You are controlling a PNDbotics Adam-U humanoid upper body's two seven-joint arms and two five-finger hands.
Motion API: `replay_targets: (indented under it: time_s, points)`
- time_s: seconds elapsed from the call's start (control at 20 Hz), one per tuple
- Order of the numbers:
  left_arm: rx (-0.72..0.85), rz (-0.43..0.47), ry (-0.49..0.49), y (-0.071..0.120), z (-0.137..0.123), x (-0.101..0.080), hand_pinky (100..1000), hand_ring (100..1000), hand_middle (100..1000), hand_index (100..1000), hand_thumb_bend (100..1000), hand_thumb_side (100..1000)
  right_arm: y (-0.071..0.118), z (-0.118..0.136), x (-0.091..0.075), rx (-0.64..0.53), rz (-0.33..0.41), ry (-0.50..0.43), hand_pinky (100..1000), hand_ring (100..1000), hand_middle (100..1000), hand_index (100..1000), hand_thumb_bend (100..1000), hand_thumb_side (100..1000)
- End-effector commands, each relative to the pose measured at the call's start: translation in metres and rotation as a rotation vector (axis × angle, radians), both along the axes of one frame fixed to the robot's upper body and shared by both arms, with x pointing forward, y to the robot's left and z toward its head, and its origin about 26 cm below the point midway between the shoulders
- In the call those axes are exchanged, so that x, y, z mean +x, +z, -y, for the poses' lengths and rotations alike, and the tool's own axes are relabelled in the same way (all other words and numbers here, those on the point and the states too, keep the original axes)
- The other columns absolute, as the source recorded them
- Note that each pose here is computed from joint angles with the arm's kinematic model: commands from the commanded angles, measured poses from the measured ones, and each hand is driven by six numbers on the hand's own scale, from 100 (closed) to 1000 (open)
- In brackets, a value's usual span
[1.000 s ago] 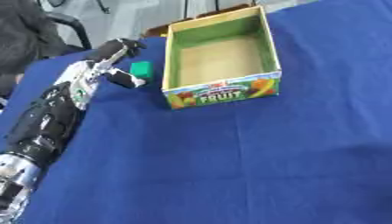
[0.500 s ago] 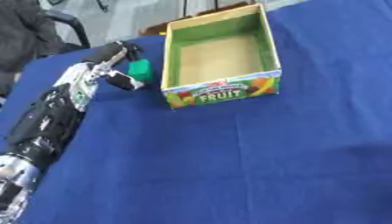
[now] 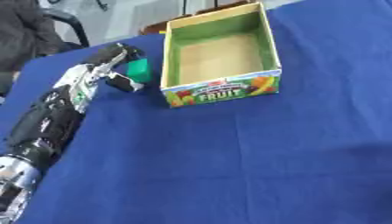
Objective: Pick up objects on the table and place them in the box.
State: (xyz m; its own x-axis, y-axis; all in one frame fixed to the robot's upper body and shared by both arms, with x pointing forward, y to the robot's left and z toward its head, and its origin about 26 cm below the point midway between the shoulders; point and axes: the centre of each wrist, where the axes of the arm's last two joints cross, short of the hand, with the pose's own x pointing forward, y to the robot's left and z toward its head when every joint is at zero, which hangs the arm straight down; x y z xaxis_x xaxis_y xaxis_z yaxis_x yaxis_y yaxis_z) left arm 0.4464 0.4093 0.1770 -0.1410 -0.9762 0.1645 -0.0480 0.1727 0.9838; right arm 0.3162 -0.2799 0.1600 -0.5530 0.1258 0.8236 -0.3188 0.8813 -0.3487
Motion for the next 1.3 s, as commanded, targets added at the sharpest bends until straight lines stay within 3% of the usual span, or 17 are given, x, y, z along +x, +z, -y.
replay_targets:
  time_s: [0.05,0.2,0.35,0.4,0.7,1.1,1.3]
  points:
    - [0.028,0.015,0.012,0.013,-0.009,-0.003,630,591,542,757,514,238,0.009,0.000,-0.001,-0.013,0.031,0.003,765,711,579,672,100,1000]
    - [0.030,0.000,0.006,0.010,-0.008,-0.002,518,460,456,635,485,220,0.009,0.000,-0.001,-0.012,0.030,0.004,765,711,579,672,100,1000]
    - [0.029,-0.015,0.001,0.007,-0.007,-0.002,438,392,391,572,474,214,0.009,0.001,-0.001,-0.011,0.029,0.002,765,711,579,671,100,1000]
    - [0.027,-0.017,0.000,0.006,-0.006,-0.002,371,338,337,516,474,208,0.009,0.001,-0.001,-0.010,0.029,0.001,765,711,579,671,100,1000]
    - [-0.005,0.034,-0.015,0.012,0.001,-0.002,172,178,183,374,466,199,0.008,0.001,-0.001,-0.004,0.027,-0.002,765,712,579,671,100,1000]
    - [-0.044,0.066,-0.032,0.024,0.008,-0.003,146,147,150,346,448,200,0.007,0.001,-0.001,0.001,0.026,-0.003,765,713,579,672,100,998]
    - [-0.038,0.158,-0.136,0.063,0.024,-0.002,156,151,154,353,424,215,0.004,0.003,-0.002,0.011,0.015,-0.007,765,714,579,672,100,990]
